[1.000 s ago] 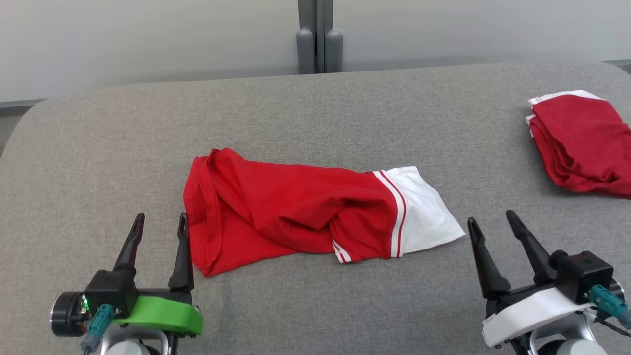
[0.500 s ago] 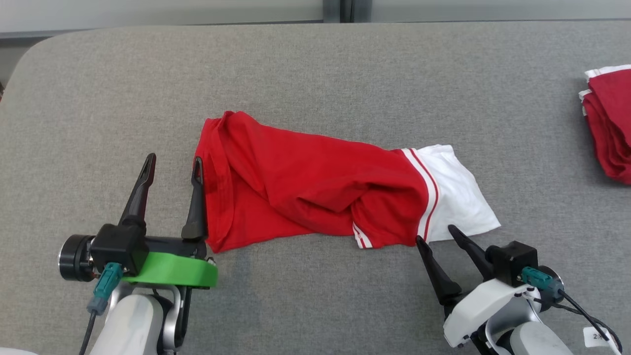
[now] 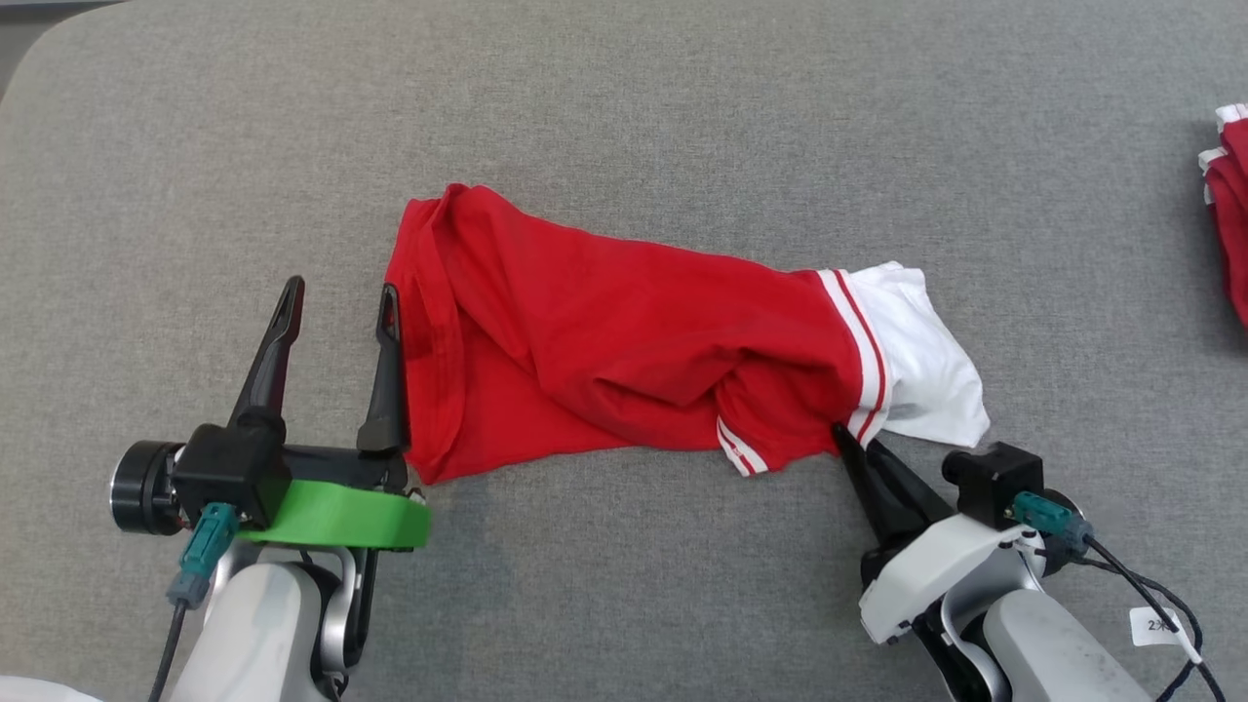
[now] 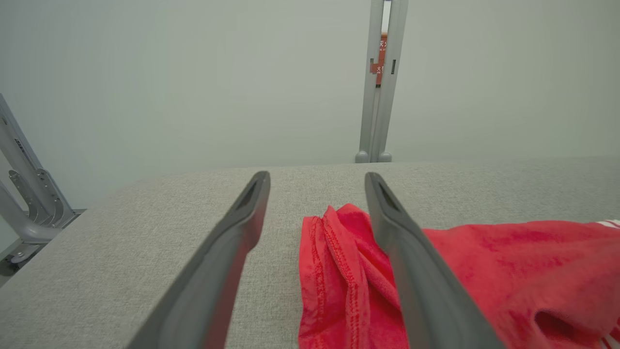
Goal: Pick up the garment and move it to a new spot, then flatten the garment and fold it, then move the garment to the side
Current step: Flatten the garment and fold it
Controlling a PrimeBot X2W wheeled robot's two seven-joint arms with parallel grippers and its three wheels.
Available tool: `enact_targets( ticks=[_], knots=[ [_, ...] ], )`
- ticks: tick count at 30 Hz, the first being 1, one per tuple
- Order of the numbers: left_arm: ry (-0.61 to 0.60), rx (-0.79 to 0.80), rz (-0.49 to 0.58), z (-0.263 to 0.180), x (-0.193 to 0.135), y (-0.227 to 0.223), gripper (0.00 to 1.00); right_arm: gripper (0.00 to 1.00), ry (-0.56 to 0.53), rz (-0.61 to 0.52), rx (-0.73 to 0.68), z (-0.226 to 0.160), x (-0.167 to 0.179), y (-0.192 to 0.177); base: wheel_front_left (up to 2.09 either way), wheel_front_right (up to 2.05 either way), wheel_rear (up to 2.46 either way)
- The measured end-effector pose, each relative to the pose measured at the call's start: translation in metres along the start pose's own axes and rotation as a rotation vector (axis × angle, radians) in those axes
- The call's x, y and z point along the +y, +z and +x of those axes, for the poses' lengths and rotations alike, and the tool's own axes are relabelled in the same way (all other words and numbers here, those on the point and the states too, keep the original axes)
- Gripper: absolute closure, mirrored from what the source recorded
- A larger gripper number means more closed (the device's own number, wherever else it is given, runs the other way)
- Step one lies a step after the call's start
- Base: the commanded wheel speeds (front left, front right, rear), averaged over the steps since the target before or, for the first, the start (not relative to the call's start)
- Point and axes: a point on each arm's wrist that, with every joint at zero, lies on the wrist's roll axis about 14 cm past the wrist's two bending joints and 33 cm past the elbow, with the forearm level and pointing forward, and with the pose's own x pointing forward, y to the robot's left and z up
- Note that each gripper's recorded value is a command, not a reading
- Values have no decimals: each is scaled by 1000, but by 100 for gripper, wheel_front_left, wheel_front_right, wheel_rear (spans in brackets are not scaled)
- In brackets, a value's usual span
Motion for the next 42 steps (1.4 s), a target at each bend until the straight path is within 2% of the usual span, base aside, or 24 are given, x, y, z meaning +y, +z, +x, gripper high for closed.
enact_targets(
  ticks=[4, 9, 19, 25, 32, 33, 34, 38, 42],
  knots=[
    [-7, -7, -1, 2, -3, 1, 0, 100, -5, -21, -99, -2, -7, 27, 0, 0, 0],
    [-10, -12, 1, 6, -5, 1, 0, 100, -24, -78, -244, -5, -20, 79, 0, 0, 0],
    [-30, -9, -18, 17, -12, -6, 0, 100, -69, -196, -358, 11, -54, 149, 0, 0, 0],
    [-34, -14, -23, 26, -13, -9, 0, 100, -84, -218, -328, 39, -75, 158, 0, 0, 0],
    [-17, 10, -9, 33, -4, -23, 0, 100, -125, -191, -305, 77, -107, 153, 0, 0, 0],
    [-12, 16, -8, 33, -2, -25, 0, 37, -132, -186, -297, 82, -111, 149, 0, 0, 0],
    [-9, 21, -6, 33, 0, -27, 0, 0, -135, -182, -287, 85, -113, 145, 0, 0, 0],
    [-2, 33, 1, 33, 3, -32, 0, 0, -142, -177, -288, 89, -119, 135, 0, 0, 0],
    [-2, 29, 3, 33, 2, -30, 0, 0, -164, -200, -338, 78, -123, 144, 0, 0, 0]
  ],
)
